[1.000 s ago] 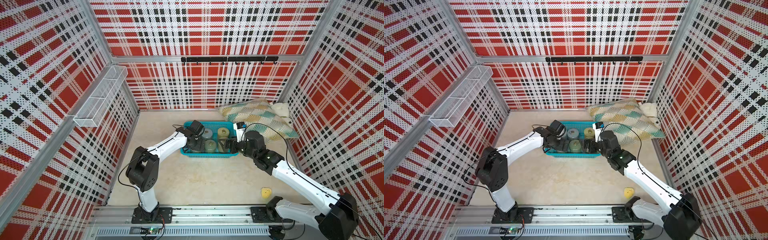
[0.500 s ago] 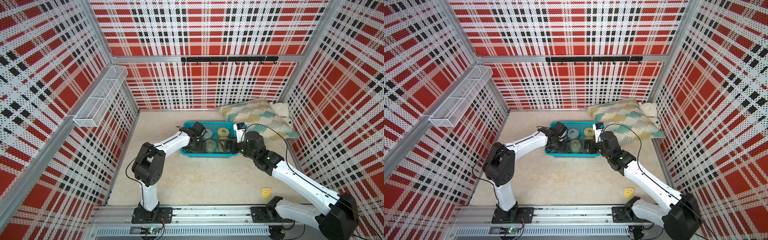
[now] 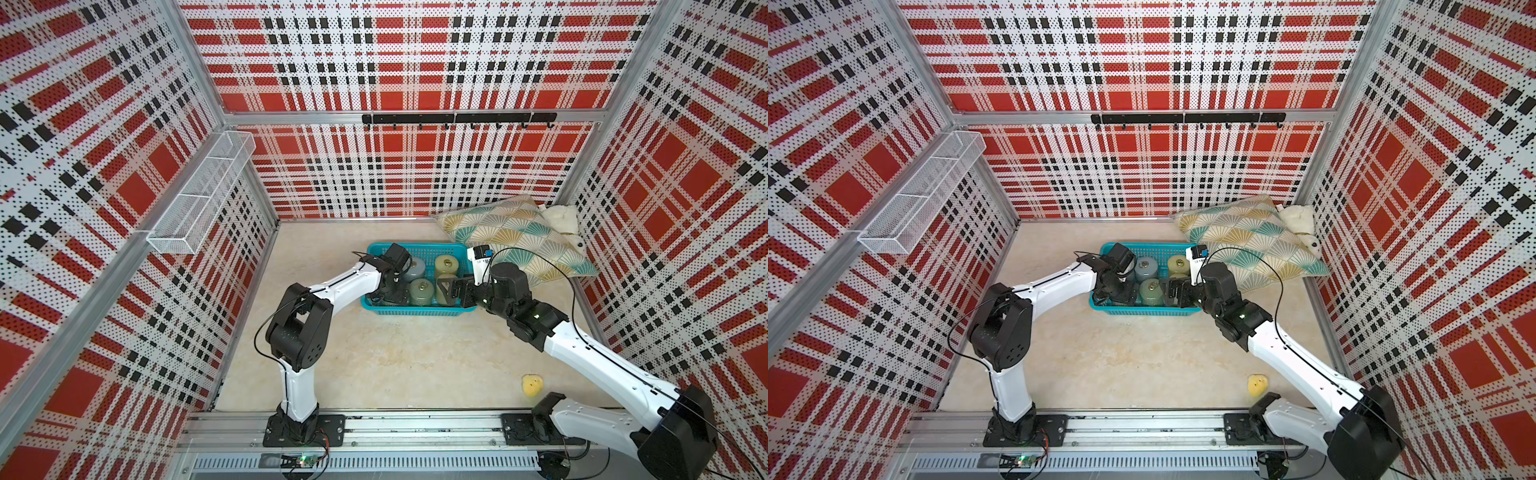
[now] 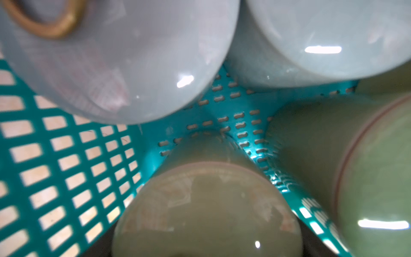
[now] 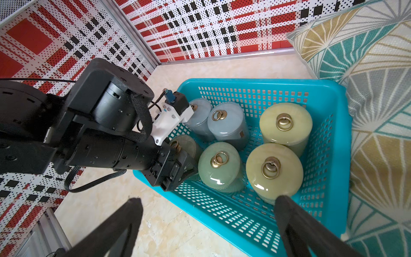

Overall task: Take the tea canister out of the basket
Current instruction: Pick up the tea canister from the basket.

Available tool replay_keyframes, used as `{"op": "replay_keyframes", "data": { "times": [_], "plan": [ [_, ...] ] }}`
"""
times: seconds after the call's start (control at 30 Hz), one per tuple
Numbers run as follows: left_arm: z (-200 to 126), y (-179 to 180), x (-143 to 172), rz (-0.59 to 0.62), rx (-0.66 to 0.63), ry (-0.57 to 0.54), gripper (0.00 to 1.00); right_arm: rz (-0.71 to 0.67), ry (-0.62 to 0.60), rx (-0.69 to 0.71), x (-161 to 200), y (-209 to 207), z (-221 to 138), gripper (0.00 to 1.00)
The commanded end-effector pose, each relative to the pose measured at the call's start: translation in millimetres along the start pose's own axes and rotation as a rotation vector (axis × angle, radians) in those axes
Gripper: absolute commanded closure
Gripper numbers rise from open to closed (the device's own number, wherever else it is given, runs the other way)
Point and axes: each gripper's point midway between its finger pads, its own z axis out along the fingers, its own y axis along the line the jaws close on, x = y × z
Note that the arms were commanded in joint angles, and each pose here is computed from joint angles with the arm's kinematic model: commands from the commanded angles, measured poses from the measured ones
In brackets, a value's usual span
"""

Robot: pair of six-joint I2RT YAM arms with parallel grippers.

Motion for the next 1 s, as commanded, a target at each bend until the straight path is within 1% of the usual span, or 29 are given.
{"op": "replay_keyframes", "data": {
  "times": [0.0, 0.1, 0.33, 0.6, 0.7, 0.97],
  "plan": [
    [-5, -3, -1, 0.013, -0.017, -0.018, 0.35, 0.001, -0.016, -0.022, -1, 5, 0, 0.00],
    [-15, -5, -6, 0.002, -0.007, -0.043, 0.35, -0.005, -0.010, -0.045, 0, 9, 1, 0.00],
    [-48, -6, -27, -0.016, 0.023, -0.104, 0.36, -0.063, 0.015, -0.104, 7, 31, 6, 0.00],
    [-91, 5, -49, -0.055, 0.031, -0.180, 0.37, -0.115, 0.053, -0.149, 18, 50, 12, 0.00],
    [-106, 7, -50, -0.070, 0.035, -0.204, 0.38, -0.123, 0.059, -0.169, 19, 55, 12, 0.00],
    [-141, 8, -35, -0.090, 0.053, -0.238, 0.39, -0.143, 0.078, -0.229, 22, 66, 9, 0.00]
  ]
}}
